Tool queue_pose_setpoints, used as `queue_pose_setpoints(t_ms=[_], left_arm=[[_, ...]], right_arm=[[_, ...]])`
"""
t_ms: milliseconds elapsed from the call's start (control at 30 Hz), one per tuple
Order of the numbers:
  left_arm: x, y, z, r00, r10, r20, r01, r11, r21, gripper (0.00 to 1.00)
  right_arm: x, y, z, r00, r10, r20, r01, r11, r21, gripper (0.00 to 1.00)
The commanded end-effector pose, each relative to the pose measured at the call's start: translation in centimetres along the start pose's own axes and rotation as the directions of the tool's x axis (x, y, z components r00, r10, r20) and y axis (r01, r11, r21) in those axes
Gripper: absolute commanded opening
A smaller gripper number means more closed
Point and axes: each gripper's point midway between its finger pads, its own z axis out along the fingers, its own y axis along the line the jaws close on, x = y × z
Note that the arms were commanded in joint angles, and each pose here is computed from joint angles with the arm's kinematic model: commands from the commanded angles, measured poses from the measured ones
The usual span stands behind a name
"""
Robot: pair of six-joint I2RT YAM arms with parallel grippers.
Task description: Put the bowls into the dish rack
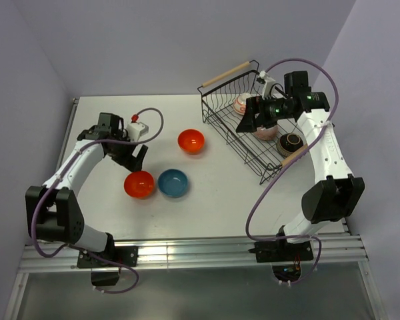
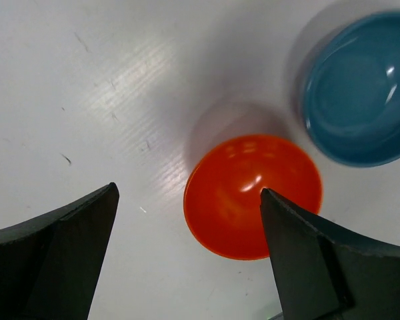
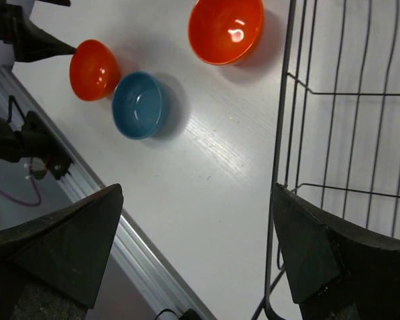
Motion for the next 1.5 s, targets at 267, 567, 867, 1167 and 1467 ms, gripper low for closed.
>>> queue_pose_setpoints(t_ms=[267,567,867,1167,1467], left_arm=[[5.5,1.1,4.0,0.982,0.046,-0.183,-0.042,0.999,0.021,0.87],[7.3,1.1,5.9,0.971,0.035,-0.235,-0.027,0.999,0.039,0.59],[5.4,0.7,5.3,0.98,-0.008,-0.197,0.021,0.998,0.067,0.06],[-9.6,-0.3,-5.0,0.922,-0.095,0.375,0.077,0.995,0.061,0.0],[-19.5,-3.7,-12.5,0.727,-0.197,0.657,0.196,0.978,0.076,0.0]], right_arm=[[-0.1,2.4,0.7,0.998,-0.02,0.053,0.025,0.995,-0.092,0.98],[-0.5,2.5,0.4,0.996,-0.051,0.073,0.056,0.996,-0.075,0.98],[-1.2,2.6,-0.4,0.993,-0.07,0.098,0.074,0.996,-0.041,0.96],[-3.6,6.3,-2.0,0.969,0.018,0.245,0.023,0.987,-0.162,0.96],[-6.8,12.0,-0.4,0.92,0.183,0.345,-0.044,0.926,-0.374,0.95]])
